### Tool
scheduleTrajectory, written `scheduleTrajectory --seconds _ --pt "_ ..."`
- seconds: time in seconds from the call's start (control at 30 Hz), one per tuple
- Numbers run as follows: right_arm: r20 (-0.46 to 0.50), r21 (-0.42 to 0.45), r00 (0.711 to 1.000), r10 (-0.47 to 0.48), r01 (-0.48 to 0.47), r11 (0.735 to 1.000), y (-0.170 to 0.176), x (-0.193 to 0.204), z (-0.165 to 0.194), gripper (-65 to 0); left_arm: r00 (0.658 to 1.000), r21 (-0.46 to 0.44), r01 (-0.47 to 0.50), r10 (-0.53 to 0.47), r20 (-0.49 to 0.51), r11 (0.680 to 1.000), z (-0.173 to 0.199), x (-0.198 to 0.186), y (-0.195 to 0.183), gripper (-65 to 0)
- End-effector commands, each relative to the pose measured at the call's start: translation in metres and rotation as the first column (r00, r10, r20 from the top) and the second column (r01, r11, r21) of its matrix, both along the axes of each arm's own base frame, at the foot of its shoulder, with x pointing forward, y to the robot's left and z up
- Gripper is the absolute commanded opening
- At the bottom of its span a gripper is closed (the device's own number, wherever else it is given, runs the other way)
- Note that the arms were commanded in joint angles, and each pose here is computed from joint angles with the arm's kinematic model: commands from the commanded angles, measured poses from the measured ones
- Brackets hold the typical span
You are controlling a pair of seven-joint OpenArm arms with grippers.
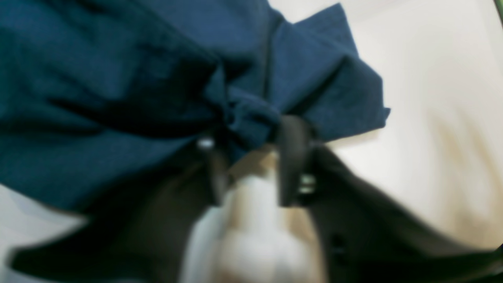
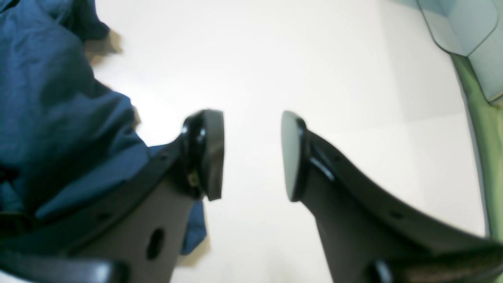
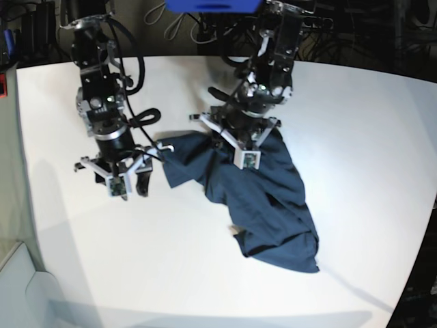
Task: Layout the t-shirt on the table in an organized manner, then fold the t-shirt properly
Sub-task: 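Grasp the shirt with the left gripper beside the right gripper, then pull the shirt apart, left gripper dragging its edge away from the right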
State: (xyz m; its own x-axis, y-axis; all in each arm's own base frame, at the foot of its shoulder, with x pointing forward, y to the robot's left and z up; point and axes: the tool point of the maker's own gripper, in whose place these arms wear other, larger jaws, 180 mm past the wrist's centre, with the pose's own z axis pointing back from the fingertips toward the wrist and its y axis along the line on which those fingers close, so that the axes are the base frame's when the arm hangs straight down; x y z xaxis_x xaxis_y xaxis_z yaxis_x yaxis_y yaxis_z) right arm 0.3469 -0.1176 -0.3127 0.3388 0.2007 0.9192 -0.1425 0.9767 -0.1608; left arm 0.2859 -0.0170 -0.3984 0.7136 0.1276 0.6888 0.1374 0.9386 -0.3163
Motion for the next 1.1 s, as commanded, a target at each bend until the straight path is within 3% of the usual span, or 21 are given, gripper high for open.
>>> scheduleTrajectory --seconds 0.0,0.03,0.23,0.43,0.63,0.77,0.83,0.93,1.0,1.07 --pt "0.058 -0.002 0.998 0.004 -0.004 1.000 -0.002 0.007 0.016 -40.5 0.999 -0.019 -0.005 0.005 0.041 1.000 0.012 0.008 -0.004 -60.7" --pt "0.058 -0.011 0.998 0.006 -0.005 1.000 -0.004 0.007 0.016 -40.5 0.999 -0.019 -0.012 0.013 0.042 1.000 0.013 0.007 -0.001 -65.0" --pt "0.056 -0.018 0.998 0.007 -0.006 1.000 -0.006 0.007 0.015 -40.5 0.995 -0.035 -0.033 0.036 0.091 0.999 0.033 0.001 0.005 -64.6" --pt "0.056 -0.016 0.998 0.007 -0.006 1.000 -0.006 0.007 0.015 -40.5 0.971 -0.046 -0.063 0.072 0.229 0.997 0.089 -0.009 0.028 -64.6" --pt "0.056 -0.015 0.998 0.008 -0.007 1.000 -0.005 0.007 0.015 -40.5 0.947 0.026 -0.257 0.247 0.205 0.966 0.077 -0.020 0.118 -64.6" --pt "0.055 -0.014 0.998 0.009 -0.009 1.000 -0.004 0.006 0.015 -40.5 0.899 0.010 -0.418 0.412 0.149 0.908 0.065 -0.042 0.188 -64.6" --pt "0.055 -0.014 0.998 0.012 -0.012 1.000 -0.003 0.006 0.015 -40.5 0.856 -0.010 -0.500 0.496 0.143 0.866 0.068 -0.053 0.229 -64.6" --pt "0.053 -0.013 0.999 0.014 -0.013 1.000 -0.002 0.006 0.014 -40.5 0.764 -0.029 -0.628 0.623 0.171 0.778 0.085 -0.073 0.296 -64.6" --pt "0.051 -0.011 0.999 0.018 -0.017 1.000 -0.001 0.006 0.013 -40.5 0.684 -0.042 -0.708 0.699 0.208 0.705 0.101 -0.088 0.342 -64.6" --pt "0.042 -0.013 0.997 0.061 -0.061 0.998 0.009 0.004 0.012 -40.5 0.620 -0.041 -0.762 0.747 0.241 0.646 0.113 -0.101 0.377 -64.6"
